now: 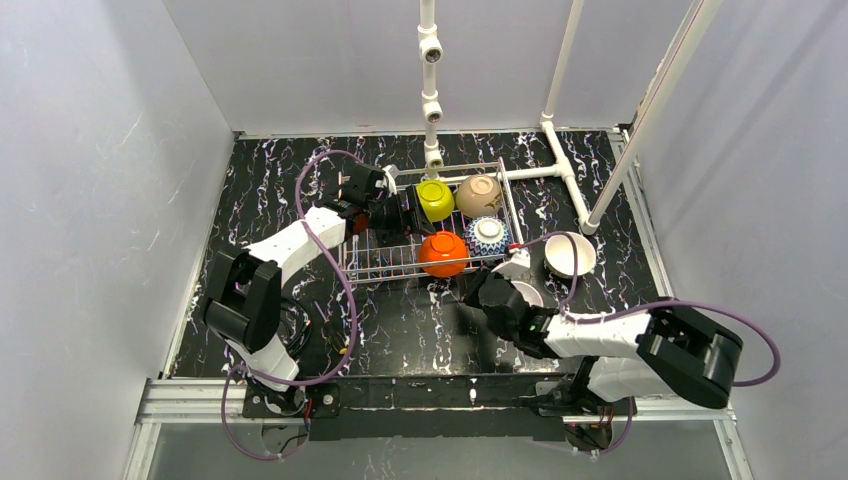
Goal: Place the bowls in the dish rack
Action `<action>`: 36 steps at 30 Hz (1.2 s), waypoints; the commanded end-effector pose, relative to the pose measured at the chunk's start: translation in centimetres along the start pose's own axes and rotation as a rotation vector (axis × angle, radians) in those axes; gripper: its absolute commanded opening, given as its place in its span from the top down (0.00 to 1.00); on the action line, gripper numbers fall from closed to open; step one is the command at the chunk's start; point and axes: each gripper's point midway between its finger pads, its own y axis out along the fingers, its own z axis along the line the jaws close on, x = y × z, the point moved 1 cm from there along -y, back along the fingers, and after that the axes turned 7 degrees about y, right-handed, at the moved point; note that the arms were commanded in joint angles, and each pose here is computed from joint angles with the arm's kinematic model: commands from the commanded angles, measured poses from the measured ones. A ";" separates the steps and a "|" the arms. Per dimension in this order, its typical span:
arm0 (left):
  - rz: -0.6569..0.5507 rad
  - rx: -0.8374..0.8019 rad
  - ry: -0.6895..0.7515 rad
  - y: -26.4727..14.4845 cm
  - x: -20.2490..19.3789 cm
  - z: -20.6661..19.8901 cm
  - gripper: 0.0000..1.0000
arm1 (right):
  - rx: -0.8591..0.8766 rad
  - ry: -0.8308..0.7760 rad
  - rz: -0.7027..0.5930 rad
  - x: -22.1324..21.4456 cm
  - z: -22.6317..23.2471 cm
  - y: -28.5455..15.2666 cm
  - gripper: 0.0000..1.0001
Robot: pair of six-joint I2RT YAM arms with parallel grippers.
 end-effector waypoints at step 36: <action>0.018 -0.006 -0.044 1.6 -0.1 1.6 0.30 | -0.029 0.045 -0.165 2.5 2.3 2.6 0.88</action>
